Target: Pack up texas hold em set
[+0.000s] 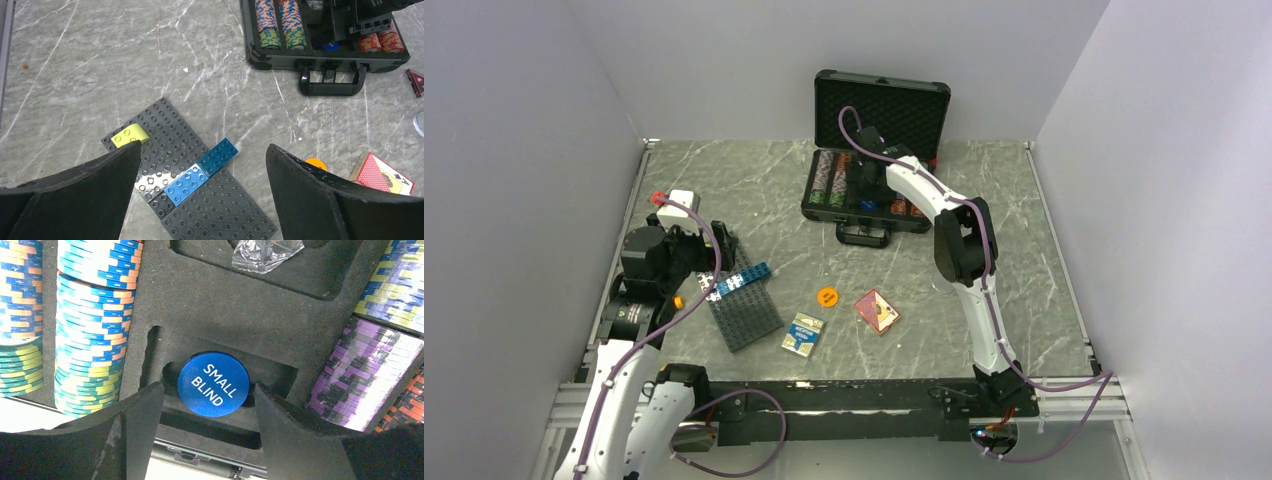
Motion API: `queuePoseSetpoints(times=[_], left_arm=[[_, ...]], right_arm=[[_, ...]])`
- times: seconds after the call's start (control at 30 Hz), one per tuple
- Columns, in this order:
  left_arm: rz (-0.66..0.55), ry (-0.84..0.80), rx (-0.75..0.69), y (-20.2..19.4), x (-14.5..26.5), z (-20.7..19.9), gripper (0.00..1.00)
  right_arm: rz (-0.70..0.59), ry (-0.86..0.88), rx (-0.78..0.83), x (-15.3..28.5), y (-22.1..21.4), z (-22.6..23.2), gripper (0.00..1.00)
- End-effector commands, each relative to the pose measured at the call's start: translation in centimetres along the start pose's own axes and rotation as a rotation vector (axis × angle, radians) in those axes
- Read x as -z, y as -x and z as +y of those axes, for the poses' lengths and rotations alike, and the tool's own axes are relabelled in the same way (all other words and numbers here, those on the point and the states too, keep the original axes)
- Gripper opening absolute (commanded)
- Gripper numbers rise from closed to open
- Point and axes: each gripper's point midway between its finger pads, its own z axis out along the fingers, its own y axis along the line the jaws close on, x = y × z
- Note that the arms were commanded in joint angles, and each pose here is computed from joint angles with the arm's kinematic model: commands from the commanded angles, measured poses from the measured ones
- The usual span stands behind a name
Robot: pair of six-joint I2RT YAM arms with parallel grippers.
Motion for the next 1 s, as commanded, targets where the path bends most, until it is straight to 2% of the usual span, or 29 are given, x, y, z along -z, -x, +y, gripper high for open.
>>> queuePoseSetpoints(times=[0.0,0.5,0.6,0.7,0.97], left_arm=[[-0.052,0.001,-0.001,1.5,0.0,-0.1,0.99],[-0.049,0.002,-0.001,1.4,0.0,-0.1,0.99],[-0.051,0.001,0.0,1.4,0.0,-0.1,0.99],[-0.051,0.001,-0.001,1.4,0.0,-0.1,0.99],[-0.052,-0.002,0.0,1.5,0.0,-0.1,0.99]], right_arm=[[-0.069,-0.002,0.023,-0.1,2.1,-0.2,0.72],[-0.171,0.034,0.028,3.3,4.6,0.3,0.72],[-0.183,0.03,0.022,3.6,4.9,0.2,0.68],[-0.191,0.026,0.019,3.9,5.0,0.1,0.59],[-0.188,0.027,0.013,3.8,4.8,0.1,0.47]])
